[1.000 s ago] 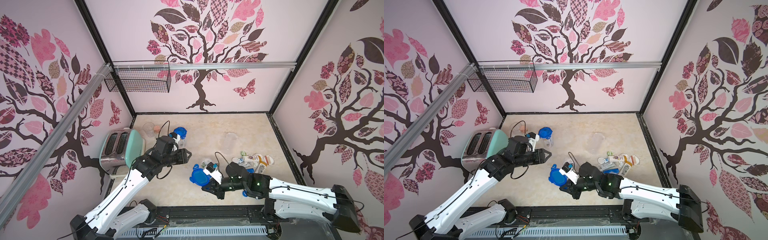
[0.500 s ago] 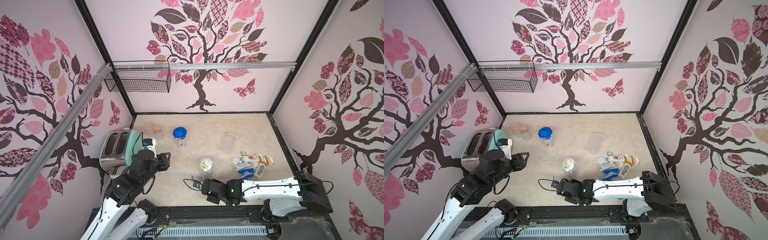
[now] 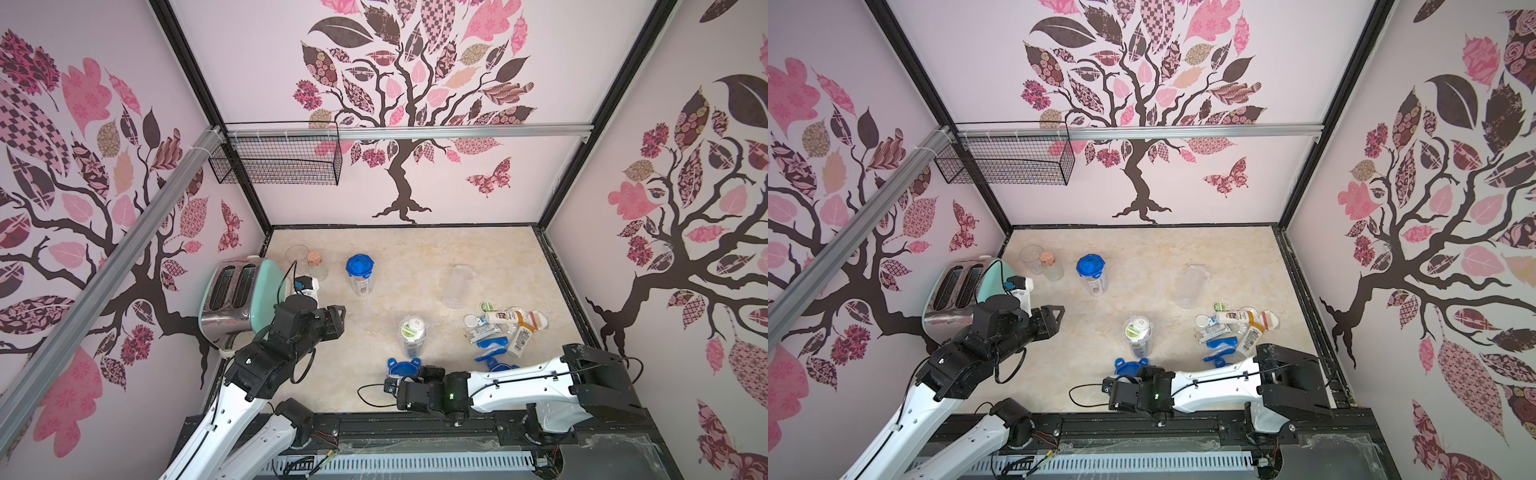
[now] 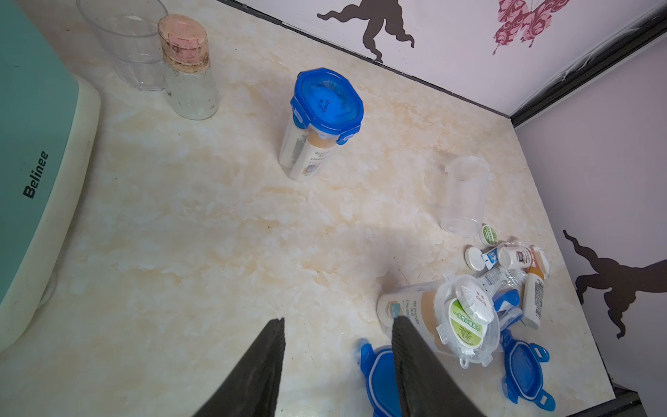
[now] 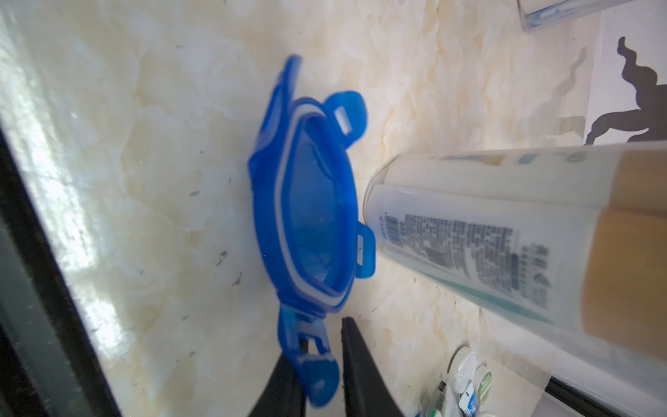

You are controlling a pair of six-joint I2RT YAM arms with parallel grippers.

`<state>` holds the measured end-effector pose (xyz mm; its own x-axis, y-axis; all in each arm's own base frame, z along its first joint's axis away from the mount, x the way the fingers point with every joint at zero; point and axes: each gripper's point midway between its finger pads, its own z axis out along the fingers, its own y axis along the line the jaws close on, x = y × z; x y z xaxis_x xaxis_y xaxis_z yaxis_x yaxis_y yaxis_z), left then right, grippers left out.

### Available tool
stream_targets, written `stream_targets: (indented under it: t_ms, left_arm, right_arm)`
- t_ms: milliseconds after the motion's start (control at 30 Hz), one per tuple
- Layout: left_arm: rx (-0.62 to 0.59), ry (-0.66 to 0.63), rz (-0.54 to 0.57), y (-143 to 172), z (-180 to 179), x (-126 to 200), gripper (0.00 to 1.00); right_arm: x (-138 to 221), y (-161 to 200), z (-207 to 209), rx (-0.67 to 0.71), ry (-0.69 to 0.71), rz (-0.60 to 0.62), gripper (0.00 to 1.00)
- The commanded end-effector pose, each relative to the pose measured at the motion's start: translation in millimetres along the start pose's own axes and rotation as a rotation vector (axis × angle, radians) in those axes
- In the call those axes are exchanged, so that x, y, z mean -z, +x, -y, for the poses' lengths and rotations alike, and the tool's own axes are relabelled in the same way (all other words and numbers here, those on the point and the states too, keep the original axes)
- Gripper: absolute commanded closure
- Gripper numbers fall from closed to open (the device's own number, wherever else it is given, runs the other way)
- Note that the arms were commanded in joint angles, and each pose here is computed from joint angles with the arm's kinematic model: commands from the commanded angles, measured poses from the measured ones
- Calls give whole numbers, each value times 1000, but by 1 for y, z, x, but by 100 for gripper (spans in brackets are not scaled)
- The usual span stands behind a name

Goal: Take out toiletry kits
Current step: Place the lid at the center of the board.

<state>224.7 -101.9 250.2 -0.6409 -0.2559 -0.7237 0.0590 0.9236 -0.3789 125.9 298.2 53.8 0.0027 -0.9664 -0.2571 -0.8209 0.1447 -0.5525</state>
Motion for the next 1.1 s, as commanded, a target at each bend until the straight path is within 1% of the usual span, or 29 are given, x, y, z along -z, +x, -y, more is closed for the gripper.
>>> stream_targets:
  t_ms: [0,100,200,267,367,533,633,767,867,933,967,1067]
  left_arm:
    - [-8,11,8,0,0,0,48]
    - [-4,7,3,2,-1,-2,47]
    - [-4,14,-2,4,0,-4,47]
    - [-3,18,-9,5,1,-5,47]
    - [-5,19,-21,7,2,-8,47]
    - [-18,13,-28,9,0,-9,47]
    - [-30,-8,-26,9,-4,-7,47]
    - [-37,-15,-19,8,-6,-3,47]
    - [-46,-11,-21,10,-7,0,47]
    - [-52,-11,-28,12,-8,0,47]
    - [-52,-10,-28,12,-8,1,47]
    - [-47,6,-30,14,-5,0,48]
  right_arm:
    - [-4,6,1,21,32,-38,77]
    - [-5,6,-2,13,16,-38,76]
    - [-3,8,-5,8,0,-31,69]
    - [0,6,-9,4,-34,-21,60]
    - [11,-3,-19,-21,-124,36,47]
    - [29,-24,-21,-90,-197,175,33]
    - [44,-42,-27,-115,-277,282,31]
    - [61,-61,-25,-277,-405,427,32]
    - [66,-56,-17,-407,-465,522,32]
    - [66,-46,0,-517,-462,587,32]
    - [71,-43,6,-547,-451,628,32]
    - [79,-33,13,-567,-406,757,29]
